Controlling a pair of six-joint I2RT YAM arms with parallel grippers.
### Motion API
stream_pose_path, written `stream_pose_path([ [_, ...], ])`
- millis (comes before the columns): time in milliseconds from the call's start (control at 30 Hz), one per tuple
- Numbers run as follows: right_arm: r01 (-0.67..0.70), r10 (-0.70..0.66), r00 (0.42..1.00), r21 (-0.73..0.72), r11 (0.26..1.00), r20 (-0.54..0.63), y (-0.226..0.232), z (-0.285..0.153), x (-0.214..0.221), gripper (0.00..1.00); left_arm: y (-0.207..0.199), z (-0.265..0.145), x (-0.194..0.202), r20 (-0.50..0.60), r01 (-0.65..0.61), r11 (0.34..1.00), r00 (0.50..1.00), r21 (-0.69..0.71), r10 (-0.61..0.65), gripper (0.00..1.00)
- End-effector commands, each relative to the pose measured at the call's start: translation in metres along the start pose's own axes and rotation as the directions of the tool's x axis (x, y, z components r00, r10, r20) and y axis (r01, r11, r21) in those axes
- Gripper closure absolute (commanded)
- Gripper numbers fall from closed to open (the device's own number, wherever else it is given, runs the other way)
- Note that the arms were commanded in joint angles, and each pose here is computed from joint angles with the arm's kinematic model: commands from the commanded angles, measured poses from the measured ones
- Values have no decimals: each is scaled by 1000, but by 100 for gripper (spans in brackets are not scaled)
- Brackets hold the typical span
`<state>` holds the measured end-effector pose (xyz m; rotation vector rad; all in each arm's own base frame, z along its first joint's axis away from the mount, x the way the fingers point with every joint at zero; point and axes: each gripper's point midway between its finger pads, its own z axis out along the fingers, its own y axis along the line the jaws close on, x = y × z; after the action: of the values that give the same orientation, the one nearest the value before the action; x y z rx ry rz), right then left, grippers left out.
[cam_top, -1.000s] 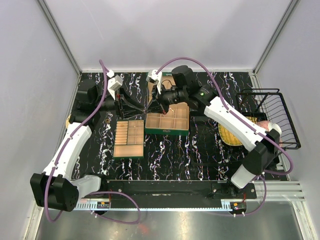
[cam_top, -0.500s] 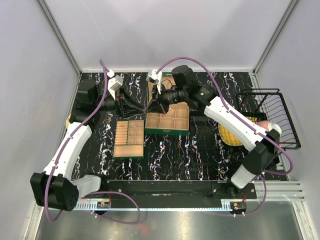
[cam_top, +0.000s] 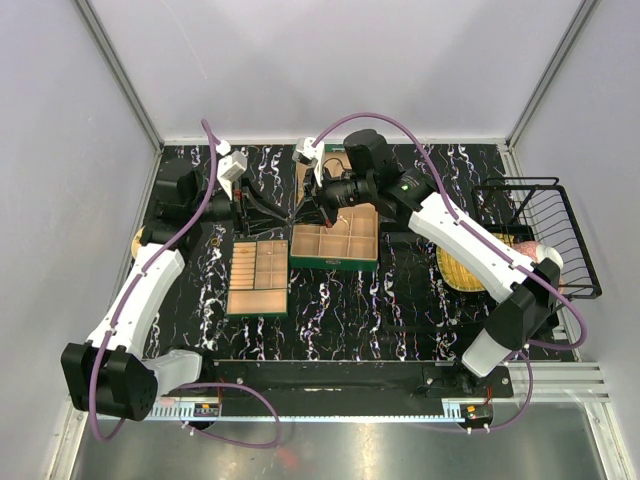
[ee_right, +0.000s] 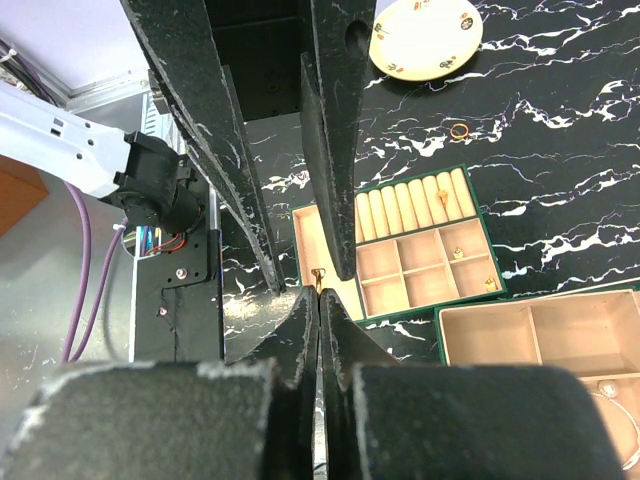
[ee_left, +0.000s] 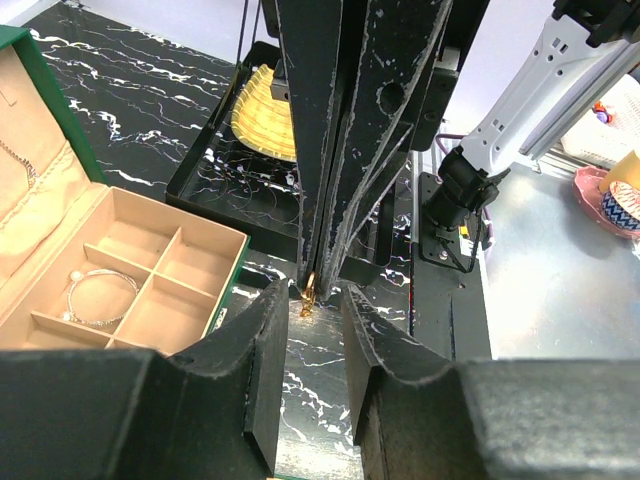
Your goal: Organize the mixed jewelry
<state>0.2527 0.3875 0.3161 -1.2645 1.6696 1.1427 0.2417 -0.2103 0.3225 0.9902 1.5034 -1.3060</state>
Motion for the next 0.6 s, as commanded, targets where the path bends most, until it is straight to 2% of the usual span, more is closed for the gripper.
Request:
stream_pose_path([
  [0,41,-40,998,-25,999,51,10,-4,-22,100,-3,2,-1,4,-47,998,999,32,47,71],
  [500,43,-42,998,-21,999,50,9,-3,-22,100,-3,1,4,-10,-43,999,999,29,43,89],
  [567,42,-41,998,-18,999,50,8,-3,-22,100,-3,1,4,-10,-43,999,999,28,43,95],
])
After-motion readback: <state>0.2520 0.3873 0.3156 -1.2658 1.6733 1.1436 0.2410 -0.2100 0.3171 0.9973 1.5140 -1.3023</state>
